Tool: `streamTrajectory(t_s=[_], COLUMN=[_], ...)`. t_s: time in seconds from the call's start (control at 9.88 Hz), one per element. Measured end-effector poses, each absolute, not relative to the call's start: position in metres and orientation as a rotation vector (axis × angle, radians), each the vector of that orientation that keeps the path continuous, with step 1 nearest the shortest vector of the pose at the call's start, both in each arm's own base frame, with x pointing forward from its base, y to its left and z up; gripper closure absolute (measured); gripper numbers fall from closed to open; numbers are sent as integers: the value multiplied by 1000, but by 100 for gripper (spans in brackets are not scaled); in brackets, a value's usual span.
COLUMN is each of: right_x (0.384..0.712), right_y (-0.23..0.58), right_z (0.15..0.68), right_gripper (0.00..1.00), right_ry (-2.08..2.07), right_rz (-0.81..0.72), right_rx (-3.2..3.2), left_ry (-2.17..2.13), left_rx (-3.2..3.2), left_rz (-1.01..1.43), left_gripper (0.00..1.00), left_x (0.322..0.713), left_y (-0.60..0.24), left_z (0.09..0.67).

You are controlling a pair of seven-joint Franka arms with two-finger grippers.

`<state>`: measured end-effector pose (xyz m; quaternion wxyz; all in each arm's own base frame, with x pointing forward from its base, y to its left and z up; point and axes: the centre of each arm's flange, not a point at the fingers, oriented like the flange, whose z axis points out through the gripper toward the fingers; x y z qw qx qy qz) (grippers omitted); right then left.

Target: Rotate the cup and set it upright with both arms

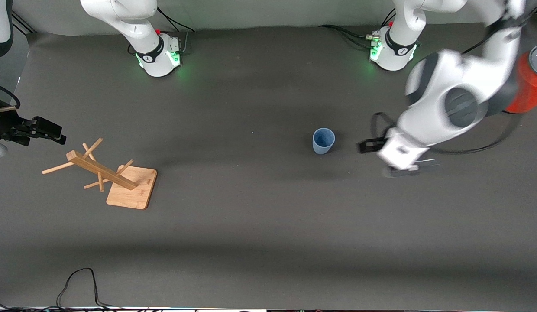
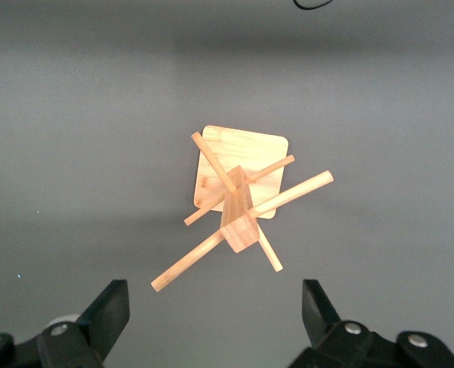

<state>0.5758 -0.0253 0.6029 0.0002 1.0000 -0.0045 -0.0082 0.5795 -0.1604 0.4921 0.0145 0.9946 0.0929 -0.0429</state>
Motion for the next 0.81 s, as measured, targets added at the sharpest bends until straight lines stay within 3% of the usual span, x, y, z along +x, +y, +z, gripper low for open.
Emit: streamTrajectory(t_s=[0.41,0.81], right_x=[576,576], right_y=[-26,-26], right_z=[605,609], right_gripper=[0,0], right_ry=[-15,-15], right_rz=[-17,-4], right_rx=[3141,3141], left_ry=[103,28], left_rx=[3159,3157], left_rz=[-58,65], left_gripper=[0,0], left_x=[560,544], left_y=[-25,-8], left_z=[571,616])
